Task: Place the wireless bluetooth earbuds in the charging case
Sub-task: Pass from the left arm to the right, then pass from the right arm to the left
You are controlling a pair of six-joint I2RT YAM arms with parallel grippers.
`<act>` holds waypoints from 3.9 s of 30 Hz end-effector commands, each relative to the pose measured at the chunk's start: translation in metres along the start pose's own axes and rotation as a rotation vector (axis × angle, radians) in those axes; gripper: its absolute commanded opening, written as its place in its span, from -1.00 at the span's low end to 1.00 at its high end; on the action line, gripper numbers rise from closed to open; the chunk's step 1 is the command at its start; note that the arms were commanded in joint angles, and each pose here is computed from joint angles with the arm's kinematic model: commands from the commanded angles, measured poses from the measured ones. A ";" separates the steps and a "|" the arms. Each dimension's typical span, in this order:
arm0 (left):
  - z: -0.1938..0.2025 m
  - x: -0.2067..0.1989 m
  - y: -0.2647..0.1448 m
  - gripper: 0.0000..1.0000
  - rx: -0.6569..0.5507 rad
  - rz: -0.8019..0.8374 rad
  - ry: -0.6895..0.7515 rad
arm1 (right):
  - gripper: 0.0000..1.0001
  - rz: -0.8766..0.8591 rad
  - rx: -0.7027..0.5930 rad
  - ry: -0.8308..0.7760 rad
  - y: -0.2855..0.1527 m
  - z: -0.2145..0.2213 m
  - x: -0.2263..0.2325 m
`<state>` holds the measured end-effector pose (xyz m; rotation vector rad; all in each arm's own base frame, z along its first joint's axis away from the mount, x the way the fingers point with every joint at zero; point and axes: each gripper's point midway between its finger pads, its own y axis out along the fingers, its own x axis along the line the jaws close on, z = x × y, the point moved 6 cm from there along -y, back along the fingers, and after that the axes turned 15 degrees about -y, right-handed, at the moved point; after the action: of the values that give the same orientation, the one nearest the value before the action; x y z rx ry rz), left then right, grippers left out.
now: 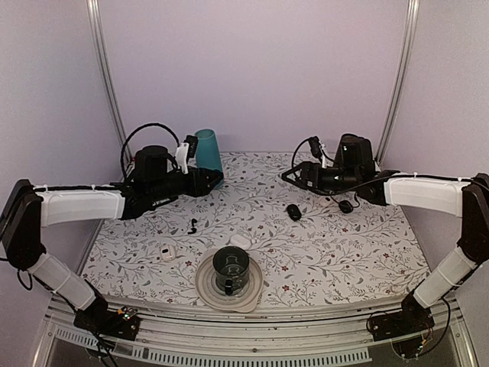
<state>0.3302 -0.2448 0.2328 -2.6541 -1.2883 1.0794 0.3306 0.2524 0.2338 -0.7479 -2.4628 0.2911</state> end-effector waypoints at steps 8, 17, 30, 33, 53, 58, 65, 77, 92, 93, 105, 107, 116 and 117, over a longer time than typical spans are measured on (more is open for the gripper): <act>0.010 -0.089 -0.008 -0.52 0.086 0.523 0.151 | 0.69 -0.330 -0.162 -0.055 -0.010 -0.031 0.069; 0.029 -0.108 0.013 -0.54 0.145 0.416 0.311 | 0.67 -0.332 -0.064 -0.034 0.008 -0.035 0.082; 0.049 -0.120 0.030 -0.61 0.175 0.279 0.478 | 0.40 -0.315 0.148 0.007 0.031 -0.004 0.083; 0.053 -0.121 0.032 -0.62 0.182 0.265 0.498 | 0.29 -0.310 0.176 0.020 0.034 0.003 0.081; 0.058 -0.125 0.037 -0.62 0.171 0.219 0.546 | -0.43 -0.344 0.229 0.029 0.043 0.006 0.090; 0.057 -0.123 0.038 -0.58 0.159 0.204 0.542 | -0.85 -0.345 0.227 0.025 0.043 0.005 0.091; 0.058 -0.123 0.033 0.32 0.155 0.221 0.521 | -0.93 -0.303 0.179 -0.022 0.037 -0.005 0.091; 0.064 -0.116 0.002 0.87 0.220 0.356 0.437 | -0.93 -0.265 0.120 -0.200 0.019 -0.018 0.096; 0.038 -0.114 -0.030 0.23 0.325 0.714 0.165 | -0.93 -0.410 0.066 -0.430 -0.016 -0.027 0.128; 0.036 -0.117 -0.031 0.21 0.327 0.735 0.161 | -0.93 -0.419 0.065 -0.440 -0.018 -0.027 0.130; 0.029 -0.131 -0.030 -0.06 0.358 0.787 0.162 | -0.93 -0.497 0.098 -0.498 -0.019 -0.024 0.149; 0.031 -0.133 -0.029 -0.11 0.371 0.793 0.167 | -0.93 -0.504 0.102 -0.506 -0.019 -0.023 0.151; 0.037 -0.144 -0.025 -0.39 0.416 0.812 0.187 | -0.92 -0.511 0.129 -0.525 -0.016 -0.023 0.154; 0.037 -0.145 -0.025 -0.41 0.419 0.813 0.189 | -0.92 -0.509 0.132 -0.524 -0.016 -0.023 0.154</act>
<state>0.2340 -0.3331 0.2909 -2.8497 0.0498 0.9684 0.2313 0.3243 0.3184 0.0085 -2.9461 0.4899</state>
